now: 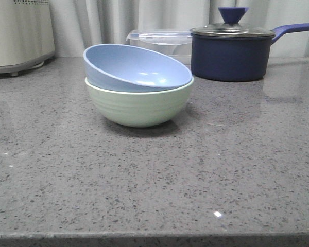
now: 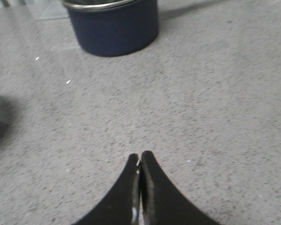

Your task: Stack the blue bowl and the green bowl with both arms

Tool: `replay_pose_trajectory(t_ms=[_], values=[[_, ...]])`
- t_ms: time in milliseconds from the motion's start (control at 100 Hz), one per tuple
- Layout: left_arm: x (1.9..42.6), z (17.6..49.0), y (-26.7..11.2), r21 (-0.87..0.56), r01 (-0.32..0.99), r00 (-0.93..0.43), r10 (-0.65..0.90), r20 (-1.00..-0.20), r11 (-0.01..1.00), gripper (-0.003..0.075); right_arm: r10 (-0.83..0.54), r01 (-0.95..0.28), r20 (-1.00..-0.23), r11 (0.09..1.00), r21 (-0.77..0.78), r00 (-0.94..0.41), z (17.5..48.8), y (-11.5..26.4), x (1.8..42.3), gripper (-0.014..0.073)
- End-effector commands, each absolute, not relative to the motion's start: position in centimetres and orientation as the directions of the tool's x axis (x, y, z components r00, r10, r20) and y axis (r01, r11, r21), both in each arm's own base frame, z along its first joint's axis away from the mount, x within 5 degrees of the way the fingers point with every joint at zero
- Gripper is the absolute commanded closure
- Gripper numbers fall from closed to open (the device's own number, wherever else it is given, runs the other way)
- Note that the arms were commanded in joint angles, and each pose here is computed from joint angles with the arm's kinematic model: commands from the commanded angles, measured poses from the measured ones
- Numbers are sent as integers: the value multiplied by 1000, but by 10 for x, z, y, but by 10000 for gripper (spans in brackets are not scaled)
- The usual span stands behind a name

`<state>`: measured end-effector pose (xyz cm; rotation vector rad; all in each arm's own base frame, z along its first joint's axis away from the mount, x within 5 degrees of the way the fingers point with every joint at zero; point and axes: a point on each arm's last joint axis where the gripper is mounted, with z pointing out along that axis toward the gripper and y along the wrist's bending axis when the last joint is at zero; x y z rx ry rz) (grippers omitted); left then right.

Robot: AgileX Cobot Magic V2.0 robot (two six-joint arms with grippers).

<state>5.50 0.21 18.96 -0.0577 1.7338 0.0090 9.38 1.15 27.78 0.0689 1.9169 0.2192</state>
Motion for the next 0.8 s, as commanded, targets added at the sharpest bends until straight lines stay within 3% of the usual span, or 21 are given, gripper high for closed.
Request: replay_pose_trajectory(t_ms=[0,300,530,790], values=[[55,185,2,-35,-43,-88,-38,-995,998,741,149,-49,-969,986,162,-196,286,7,95,676],[55,185,2,-35,-43,-88,-38,-995,998,741,101,-50,-994,994,99,36,247,4,81,676],[55,185,2,-35,-43,-88,-38,-995,998,741,105,-54,-986,994,99,127,214,3,68,676],[55,185,2,-35,-43,-88,-38,-995,998,741,107,-62,-983,993,99,147,212,2,54,676]])
